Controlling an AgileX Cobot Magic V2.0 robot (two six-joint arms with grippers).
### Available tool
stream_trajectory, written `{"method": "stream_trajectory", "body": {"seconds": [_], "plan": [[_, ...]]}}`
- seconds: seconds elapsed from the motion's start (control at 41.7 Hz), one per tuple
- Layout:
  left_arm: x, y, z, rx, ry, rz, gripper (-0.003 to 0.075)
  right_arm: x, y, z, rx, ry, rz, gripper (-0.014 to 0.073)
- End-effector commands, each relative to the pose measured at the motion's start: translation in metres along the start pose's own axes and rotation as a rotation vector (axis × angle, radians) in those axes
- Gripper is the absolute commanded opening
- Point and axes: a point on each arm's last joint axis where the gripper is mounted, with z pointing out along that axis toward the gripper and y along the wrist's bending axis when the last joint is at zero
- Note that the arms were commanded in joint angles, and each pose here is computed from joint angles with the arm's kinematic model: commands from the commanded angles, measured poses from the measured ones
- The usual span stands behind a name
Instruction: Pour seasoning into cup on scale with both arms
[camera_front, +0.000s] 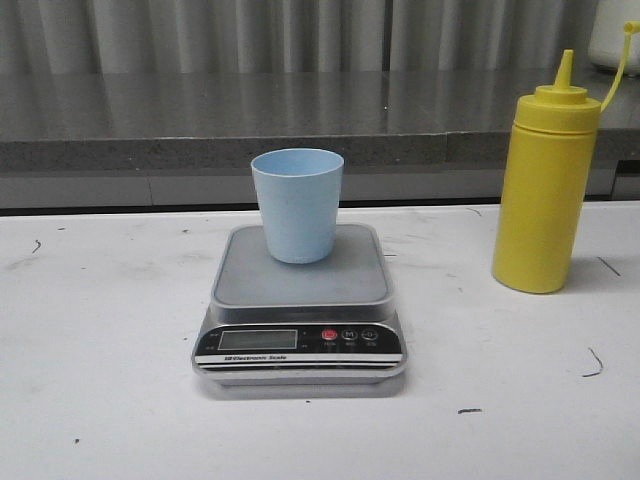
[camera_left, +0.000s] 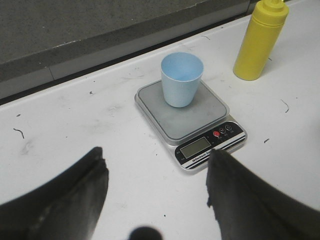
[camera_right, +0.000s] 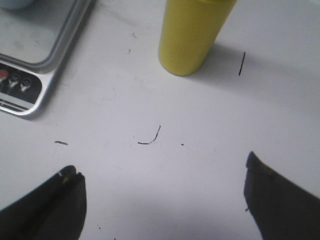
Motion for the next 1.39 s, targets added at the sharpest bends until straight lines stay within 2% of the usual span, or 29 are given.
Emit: {"method": "stream_trajectory", "body": {"seconds": [0.0,0.336,0.6,0.672,0.864,0.984,1.08,1.296,1.32,1.368], "plan": [[-0.012,0.000,-0.005,0.003,-0.092,-0.011,0.0428,-0.003,-0.003,-0.024,-0.017,-0.144,0.012,0.0654],[-0.012,0.000,-0.005,0.003,-0.092,-0.011,0.0428,0.027,-0.006,-0.069,-0.069,-0.309,0.068,0.0654],[-0.012,0.000,-0.005,0.003,-0.092,-0.011,0.0428,0.044,-0.010,-0.083,-0.058,-0.325,0.068,0.0634],[-0.012,0.000,-0.005,0.003,-0.092,-0.011,0.0428,0.044,-0.010,-0.083,-0.051,-0.327,0.064,0.0554],[-0.013,0.000,-0.005,0.003,-0.096,-0.011,0.0428,0.044,-0.010,-0.083,-0.051,-0.327,0.064,0.0200],[-0.013,0.000,-0.005,0.003,-0.096,-0.011,0.0420,0.044,-0.010,-0.083,-0.051,-0.327,0.064,0.0018],[-0.013,0.000,-0.005,0.003,-0.096,-0.011,0.0345,0.046,-0.010,-0.082,-0.048,-0.303,0.064,-0.0074],[-0.012,0.000,-0.005,0.003,-0.092,-0.011,0.0012,0.047,-0.010,-0.082,-0.047,-0.294,0.064,-0.0068],[-0.012,0.000,-0.005,0.003,-0.092,-0.011,-0.0015,0.047,-0.010,-0.082,-0.047,-0.294,0.064,-0.0068],[-0.012,0.000,-0.005,0.003,-0.092,-0.011,-0.0020,0.047,-0.010,-0.082,-0.047,-0.294,0.064,-0.0068]]}}
